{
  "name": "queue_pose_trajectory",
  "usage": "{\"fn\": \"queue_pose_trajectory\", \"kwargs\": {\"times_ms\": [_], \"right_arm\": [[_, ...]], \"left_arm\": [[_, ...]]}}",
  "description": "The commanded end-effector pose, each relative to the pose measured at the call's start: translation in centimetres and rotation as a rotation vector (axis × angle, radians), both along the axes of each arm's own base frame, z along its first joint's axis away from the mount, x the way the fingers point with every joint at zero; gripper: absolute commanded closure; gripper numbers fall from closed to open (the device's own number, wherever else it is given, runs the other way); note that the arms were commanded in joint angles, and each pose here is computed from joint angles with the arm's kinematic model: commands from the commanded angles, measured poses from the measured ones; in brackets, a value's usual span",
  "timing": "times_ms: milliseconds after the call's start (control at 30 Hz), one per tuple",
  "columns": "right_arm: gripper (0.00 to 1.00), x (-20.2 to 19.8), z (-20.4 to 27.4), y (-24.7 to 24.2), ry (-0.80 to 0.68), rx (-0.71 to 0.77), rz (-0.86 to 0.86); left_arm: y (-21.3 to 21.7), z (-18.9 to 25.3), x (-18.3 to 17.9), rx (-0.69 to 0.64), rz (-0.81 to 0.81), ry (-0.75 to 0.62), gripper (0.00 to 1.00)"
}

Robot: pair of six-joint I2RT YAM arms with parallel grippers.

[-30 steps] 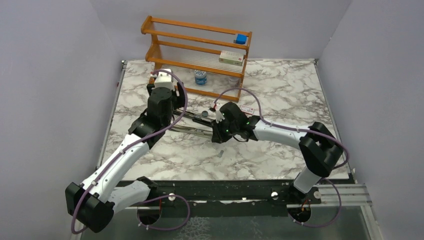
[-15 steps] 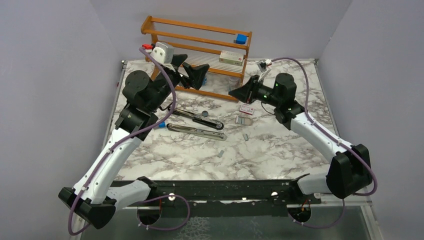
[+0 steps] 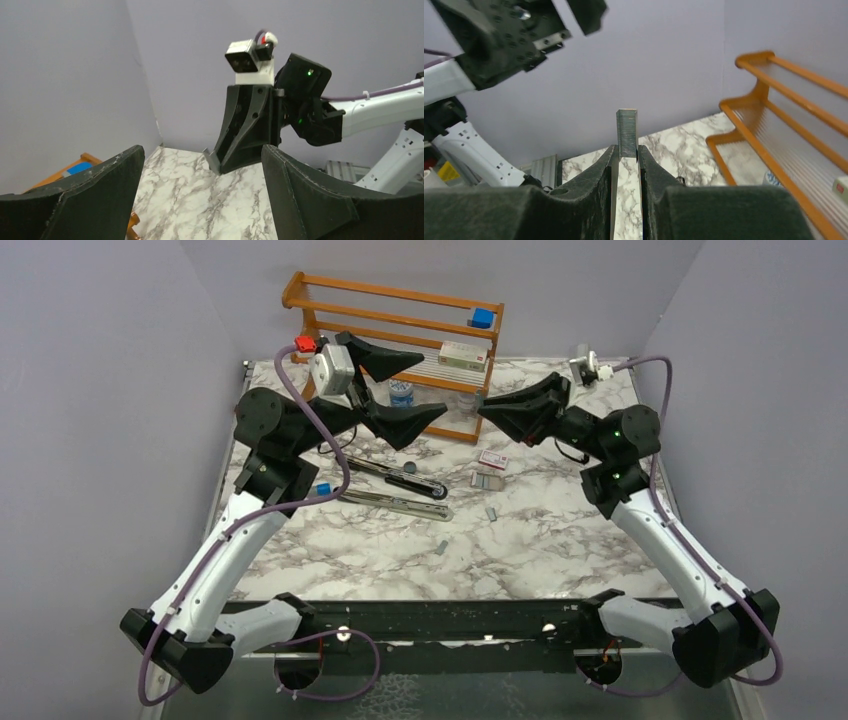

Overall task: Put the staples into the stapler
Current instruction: Pick up the staple from the center of the board.

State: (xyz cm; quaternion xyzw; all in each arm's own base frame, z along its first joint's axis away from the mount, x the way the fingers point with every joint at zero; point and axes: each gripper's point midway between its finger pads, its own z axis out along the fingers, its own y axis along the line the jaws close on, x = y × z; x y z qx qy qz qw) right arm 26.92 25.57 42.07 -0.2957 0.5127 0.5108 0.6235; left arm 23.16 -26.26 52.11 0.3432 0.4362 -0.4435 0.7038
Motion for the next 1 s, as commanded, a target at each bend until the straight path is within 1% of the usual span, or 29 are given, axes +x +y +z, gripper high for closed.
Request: {"fn": "queue_pose_trajectory", "kwargs": {"times_ms": [0,100,167,233,367,600,800,900,967], "right_arm": [[0.77,-4.3,3.9,-0.6,-0.246,0.005,0.078],[0.77,-6.0,4.7,-0.7,-0.295,-0.003,0.134],[0.77,-6.9,5.0,-0.6,-0.318,-0.013,0.175],[0.77,-7.7,5.2,-0.5,-0.334,-0.021,0.22],[0.77,-8.1,5.4,-0.3,-0.342,-0.033,0.262],[0.77,-8.1,5.2,-0.2,-0.331,-0.038,0.275],[0.77,-8.0,5.2,-0.1,-0.326,-0.039,0.282],[0.78,-8.1,5.2,-0.1,-0.322,-0.038,0.285],[0.78,-8.1,5.3,-0.2,-0.323,-0.035,0.282]], "left_arm": [[-0.9,0.0,-3.0,0.031,-0.165,-0.081,0.11],[-1.5,-0.4,-4.0,0.047,-0.247,-0.082,0.12],[-1.8,-0.7,-4.2,0.045,-0.276,-0.08,0.16],[-2.1,-0.9,-4.2,0.042,-0.288,-0.071,0.17],[-3.2,-1.3,-4.9,0.048,-0.338,-0.067,0.19],[-5.3,-2.2,-5.2,0.058,-0.389,-0.051,0.24],[-6.4,-2.7,-5.8,0.072,-0.426,-0.068,0.32],[-6.8,-2.7,-6.0,0.075,-0.442,-0.074,0.39],[-6.8,-2.7,-6.1,0.076,-0.444,-0.079,0.42]]}}
